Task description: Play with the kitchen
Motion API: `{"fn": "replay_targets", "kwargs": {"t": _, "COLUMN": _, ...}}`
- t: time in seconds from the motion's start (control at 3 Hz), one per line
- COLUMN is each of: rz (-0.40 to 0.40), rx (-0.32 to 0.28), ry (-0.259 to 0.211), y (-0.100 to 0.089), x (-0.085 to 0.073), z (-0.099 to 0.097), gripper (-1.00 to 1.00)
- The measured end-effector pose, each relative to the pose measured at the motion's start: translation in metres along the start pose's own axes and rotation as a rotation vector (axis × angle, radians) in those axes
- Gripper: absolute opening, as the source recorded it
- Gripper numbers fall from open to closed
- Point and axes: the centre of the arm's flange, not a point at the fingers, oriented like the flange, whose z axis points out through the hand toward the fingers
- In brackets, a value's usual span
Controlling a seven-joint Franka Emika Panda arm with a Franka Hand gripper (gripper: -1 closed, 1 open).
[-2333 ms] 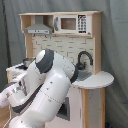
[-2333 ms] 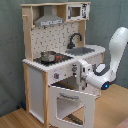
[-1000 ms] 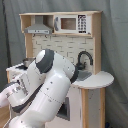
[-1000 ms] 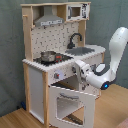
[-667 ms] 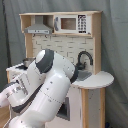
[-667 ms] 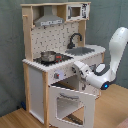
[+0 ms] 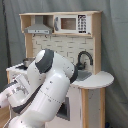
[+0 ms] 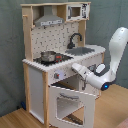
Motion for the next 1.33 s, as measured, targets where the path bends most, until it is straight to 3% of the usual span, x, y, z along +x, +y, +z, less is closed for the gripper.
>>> {"fn": "replay_targets", "kwargs": {"t": 1.33, "rz": -0.515, "rx": -0.051, "ry": 0.014, "y": -0.0060, "x": -0.0045, "z": 0.0002, "gripper": -1.00}}
